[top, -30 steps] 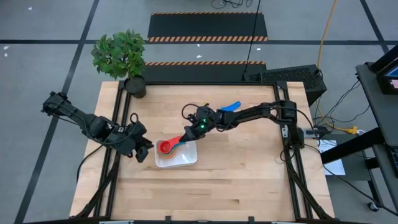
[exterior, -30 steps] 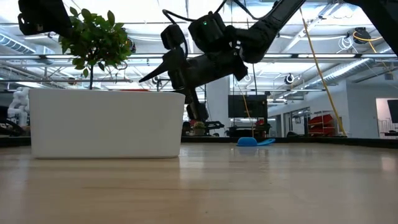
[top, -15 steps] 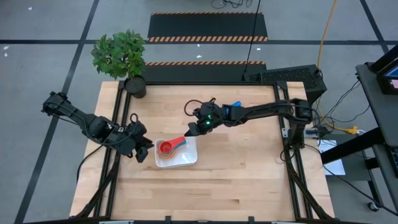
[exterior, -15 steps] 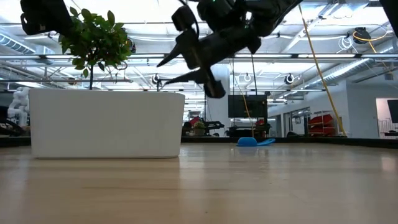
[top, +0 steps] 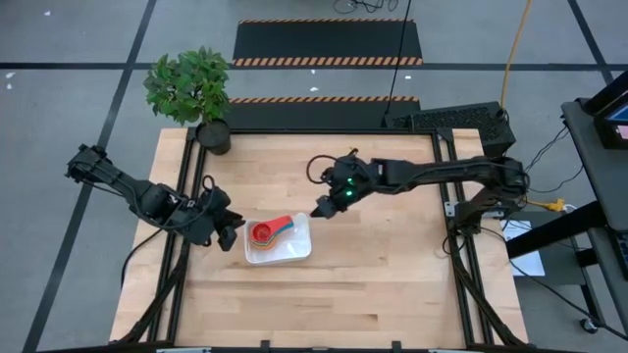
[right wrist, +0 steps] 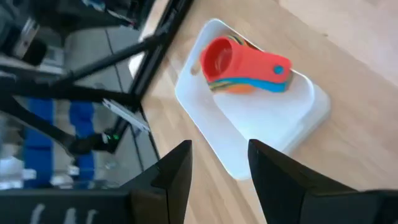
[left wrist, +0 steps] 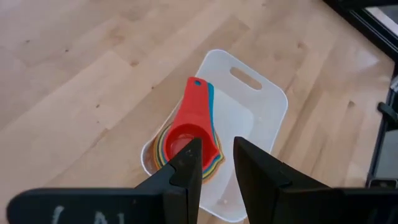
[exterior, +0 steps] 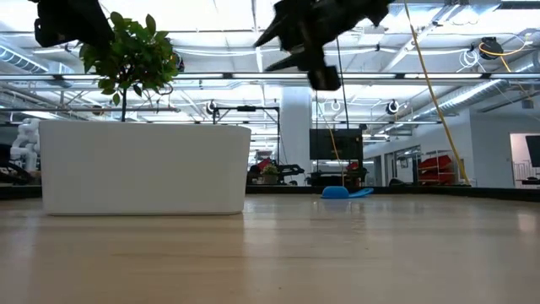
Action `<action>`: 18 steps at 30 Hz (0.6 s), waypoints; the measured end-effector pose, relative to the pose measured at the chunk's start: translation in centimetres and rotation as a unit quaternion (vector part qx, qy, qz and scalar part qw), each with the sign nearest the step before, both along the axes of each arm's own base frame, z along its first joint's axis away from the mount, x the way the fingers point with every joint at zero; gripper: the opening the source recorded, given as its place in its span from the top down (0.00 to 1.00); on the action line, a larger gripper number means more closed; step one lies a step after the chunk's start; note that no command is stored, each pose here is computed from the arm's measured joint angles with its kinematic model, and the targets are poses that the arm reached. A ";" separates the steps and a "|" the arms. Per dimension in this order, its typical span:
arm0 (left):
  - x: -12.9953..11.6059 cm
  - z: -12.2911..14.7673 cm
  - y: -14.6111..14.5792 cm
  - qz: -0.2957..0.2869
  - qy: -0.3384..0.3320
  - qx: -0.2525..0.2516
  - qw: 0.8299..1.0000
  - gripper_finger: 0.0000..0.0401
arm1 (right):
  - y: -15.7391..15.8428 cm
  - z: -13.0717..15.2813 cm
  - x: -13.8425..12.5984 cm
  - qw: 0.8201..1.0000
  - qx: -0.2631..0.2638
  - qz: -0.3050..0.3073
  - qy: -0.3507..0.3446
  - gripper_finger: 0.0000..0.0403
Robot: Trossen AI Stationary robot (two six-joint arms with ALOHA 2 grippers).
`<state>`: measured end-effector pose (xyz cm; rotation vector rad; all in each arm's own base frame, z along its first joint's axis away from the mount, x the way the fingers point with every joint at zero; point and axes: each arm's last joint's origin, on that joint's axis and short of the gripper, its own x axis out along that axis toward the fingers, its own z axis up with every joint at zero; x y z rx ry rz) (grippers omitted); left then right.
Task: Nest measuring cups in basket
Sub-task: Stack the blue measuring cup on top of the red measuring cup in the white bin
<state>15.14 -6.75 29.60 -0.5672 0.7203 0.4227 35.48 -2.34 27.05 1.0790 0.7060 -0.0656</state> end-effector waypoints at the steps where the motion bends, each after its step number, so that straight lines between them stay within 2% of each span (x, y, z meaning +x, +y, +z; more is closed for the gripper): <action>1: 0.1 0.0 0.0 0.003 -0.001 0.000 1.000 0.77 | 0.0 0.5 -0.6 1.000 -0.009 0.007 0.003 0.63; 9: 2.3 -0.6 -0.8 0.006 -0.013 -0.031 0.999 0.77 | -1.1 3.0 -5.2 0.994 -0.085 0.049 0.040 0.63; 15: 6.0 -1.1 -1.5 0.002 -0.059 -0.033 0.998 0.77 | -3.3 3.2 -8.0 0.986 -0.130 0.032 0.104 0.63; 18: 7.9 -1.0 -1.5 0.010 -0.056 -0.026 0.998 0.77 | -4.5 3.3 -8.9 0.981 -0.152 0.030 0.119 0.63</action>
